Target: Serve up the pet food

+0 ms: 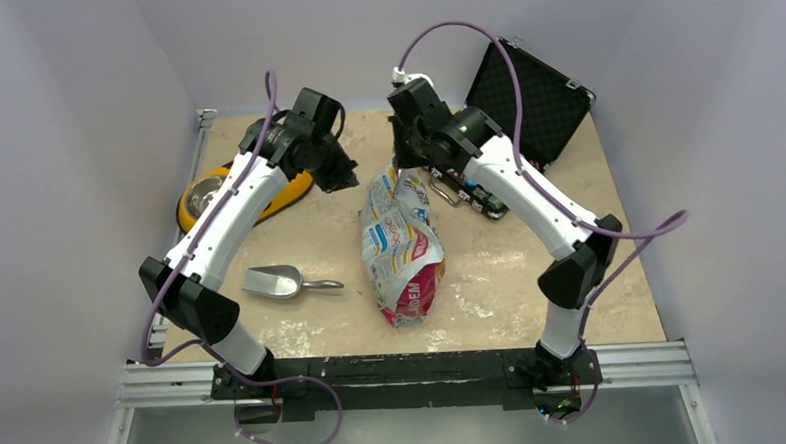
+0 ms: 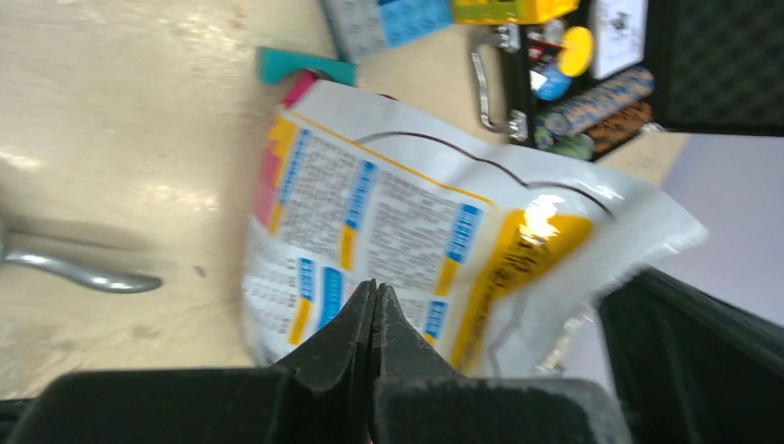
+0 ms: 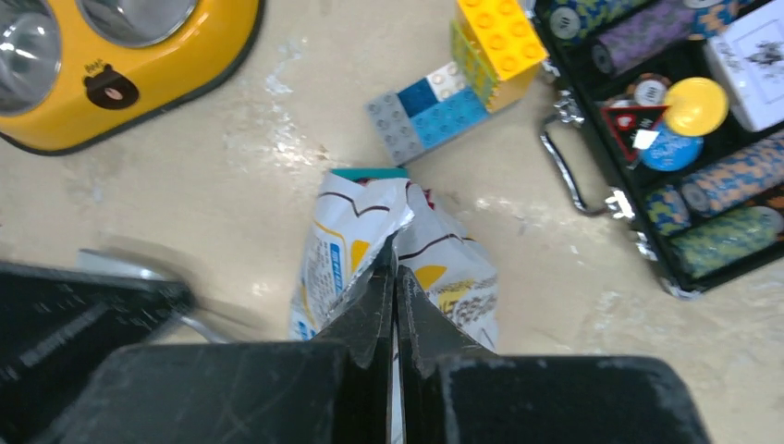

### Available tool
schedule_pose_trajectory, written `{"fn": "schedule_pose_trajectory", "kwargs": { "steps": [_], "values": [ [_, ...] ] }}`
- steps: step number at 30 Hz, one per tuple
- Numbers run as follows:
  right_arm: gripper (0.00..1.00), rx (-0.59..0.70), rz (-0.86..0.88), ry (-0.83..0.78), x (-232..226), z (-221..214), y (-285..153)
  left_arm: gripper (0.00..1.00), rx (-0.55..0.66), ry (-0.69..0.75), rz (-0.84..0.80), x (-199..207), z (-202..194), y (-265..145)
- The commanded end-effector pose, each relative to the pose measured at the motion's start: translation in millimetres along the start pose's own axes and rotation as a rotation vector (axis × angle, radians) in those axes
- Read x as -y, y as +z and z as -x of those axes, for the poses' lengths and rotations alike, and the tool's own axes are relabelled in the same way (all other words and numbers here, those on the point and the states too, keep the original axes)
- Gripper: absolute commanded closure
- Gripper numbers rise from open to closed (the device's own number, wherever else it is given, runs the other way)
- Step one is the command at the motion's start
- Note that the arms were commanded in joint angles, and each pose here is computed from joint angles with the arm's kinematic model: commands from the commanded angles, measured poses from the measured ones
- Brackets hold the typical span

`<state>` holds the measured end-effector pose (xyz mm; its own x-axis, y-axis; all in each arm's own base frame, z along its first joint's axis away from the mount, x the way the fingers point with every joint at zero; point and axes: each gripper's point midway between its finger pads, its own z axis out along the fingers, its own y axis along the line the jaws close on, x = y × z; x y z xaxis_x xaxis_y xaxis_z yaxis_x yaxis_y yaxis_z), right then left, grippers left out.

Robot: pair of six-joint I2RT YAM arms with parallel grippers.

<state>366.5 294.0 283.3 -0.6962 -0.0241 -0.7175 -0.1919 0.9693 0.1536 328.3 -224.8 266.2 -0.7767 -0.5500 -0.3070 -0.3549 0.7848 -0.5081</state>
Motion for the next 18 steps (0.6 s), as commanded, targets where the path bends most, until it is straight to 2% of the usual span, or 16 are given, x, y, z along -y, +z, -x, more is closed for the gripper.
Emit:
{"fn": "schedule_pose_trajectory", "kwargs": {
  "steps": [1, 7, 8, 10, 12, 13, 18],
  "values": [
    [1.0, 0.153, 0.013, -0.081, 29.1, 22.7, -39.8, 1.0, 0.037, 0.042, 0.056, -23.8, 3.9, -11.9],
    [1.0, 0.105, 0.224, -0.081, -11.7, 23.7, -51.2, 1.0, -0.073, 0.112, -0.352, 46.6, -15.7, -35.5],
    [1.0, 0.091, 0.252, -0.077, -16.7, 21.6, -53.3, 0.89, -0.072, 0.114, -0.399, 51.9, -17.0, -38.3],
    [1.0, 0.082, 0.299, -0.064, -24.3, 21.0, -58.8, 0.61, -0.047, 0.105, -0.453, 57.9, -15.9, -48.5],
    [1.0, 0.078, 0.326, -0.057, -28.1, 20.7, -62.3, 0.44, -0.029, 0.108, -0.474, 58.9, -14.6, -55.3],
    [1.0, 0.076, 0.326, -0.05, -28.1, 20.2, -61.8, 0.4, -0.024, 0.111, -0.47, 57.6, -14.2, -55.7],
    [1.0, 0.042, 0.398, -0.036, -38.6, 14.9, -61.4, 0.32, -0.04, 0.106, -0.461, 56.2, -17.1, -48.4]
  ]
}}
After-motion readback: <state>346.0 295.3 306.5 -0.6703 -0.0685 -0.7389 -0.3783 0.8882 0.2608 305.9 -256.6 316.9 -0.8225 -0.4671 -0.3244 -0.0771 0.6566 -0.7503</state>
